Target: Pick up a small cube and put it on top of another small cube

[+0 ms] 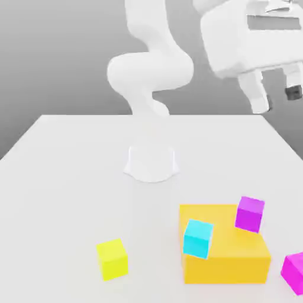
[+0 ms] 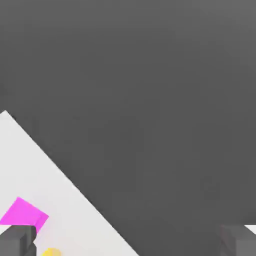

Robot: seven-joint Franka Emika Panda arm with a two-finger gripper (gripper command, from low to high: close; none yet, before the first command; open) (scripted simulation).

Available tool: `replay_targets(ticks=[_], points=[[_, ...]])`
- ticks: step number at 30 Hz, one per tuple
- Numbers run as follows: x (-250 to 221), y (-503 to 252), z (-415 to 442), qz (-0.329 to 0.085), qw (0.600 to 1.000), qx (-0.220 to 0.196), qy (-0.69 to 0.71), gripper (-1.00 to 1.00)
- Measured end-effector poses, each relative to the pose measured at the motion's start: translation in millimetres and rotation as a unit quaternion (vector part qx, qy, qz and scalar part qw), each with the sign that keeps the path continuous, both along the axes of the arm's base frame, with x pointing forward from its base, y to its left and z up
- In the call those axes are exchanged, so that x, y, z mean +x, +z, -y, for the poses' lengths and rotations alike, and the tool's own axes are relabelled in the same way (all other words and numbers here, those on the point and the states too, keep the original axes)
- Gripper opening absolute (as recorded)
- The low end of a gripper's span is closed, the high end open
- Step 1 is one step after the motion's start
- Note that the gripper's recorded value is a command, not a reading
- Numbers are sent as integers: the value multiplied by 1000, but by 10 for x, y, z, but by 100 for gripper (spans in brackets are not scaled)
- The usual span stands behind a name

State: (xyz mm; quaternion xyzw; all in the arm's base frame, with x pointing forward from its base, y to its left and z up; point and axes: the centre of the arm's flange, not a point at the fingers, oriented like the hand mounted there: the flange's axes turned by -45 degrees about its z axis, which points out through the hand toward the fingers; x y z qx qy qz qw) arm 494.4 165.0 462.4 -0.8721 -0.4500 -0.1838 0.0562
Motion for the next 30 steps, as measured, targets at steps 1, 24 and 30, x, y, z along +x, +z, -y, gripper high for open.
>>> replay_targets(ticks=[1, 24, 30], points=[[15, -165, -116, -6, 1000, -9, 26, 0], [-508, -3236, -1467, -68, 889, -180, 415, -100], [-504, -2992, -1476, -68, 889, -180, 416, -100]])
